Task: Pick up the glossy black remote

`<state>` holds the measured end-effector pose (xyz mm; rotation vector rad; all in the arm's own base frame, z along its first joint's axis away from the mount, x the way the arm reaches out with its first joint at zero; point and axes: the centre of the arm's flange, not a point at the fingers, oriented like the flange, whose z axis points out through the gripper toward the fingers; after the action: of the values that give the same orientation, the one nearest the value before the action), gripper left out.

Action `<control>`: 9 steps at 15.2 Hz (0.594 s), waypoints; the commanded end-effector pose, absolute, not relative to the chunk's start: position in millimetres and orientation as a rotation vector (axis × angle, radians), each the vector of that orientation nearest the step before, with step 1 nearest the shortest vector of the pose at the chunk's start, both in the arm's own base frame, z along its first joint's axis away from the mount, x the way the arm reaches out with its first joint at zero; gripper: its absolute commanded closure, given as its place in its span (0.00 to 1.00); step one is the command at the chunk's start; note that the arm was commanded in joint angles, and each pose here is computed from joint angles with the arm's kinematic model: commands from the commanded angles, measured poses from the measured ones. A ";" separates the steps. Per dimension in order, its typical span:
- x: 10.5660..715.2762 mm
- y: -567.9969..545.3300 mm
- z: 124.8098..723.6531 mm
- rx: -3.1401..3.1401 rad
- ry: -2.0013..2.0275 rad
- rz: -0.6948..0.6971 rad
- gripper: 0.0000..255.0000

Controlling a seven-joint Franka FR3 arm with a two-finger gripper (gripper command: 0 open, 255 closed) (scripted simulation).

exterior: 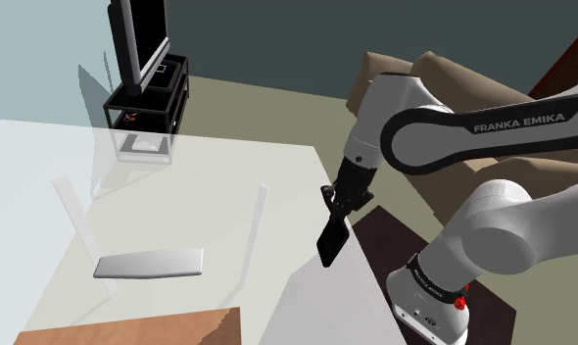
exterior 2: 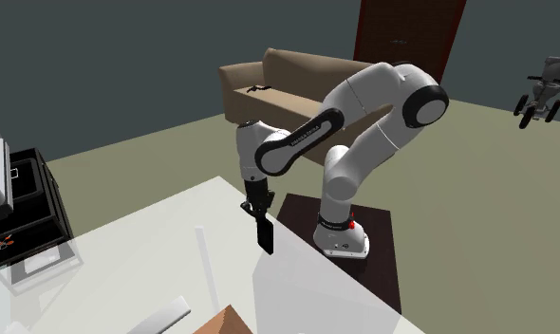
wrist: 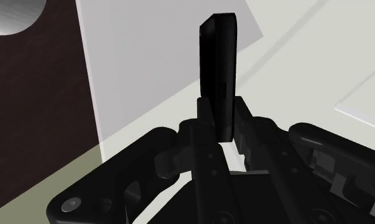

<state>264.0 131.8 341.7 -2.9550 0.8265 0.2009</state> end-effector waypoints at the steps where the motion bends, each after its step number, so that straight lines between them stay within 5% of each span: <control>1: 264.0 131.8 350.0 -2.955 0.827 0.202 1.00; 9: 264.0 131.8 392.2 -2.955 0.827 0.202 1.00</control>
<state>264.0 131.9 386.5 -2.9548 0.8263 0.2008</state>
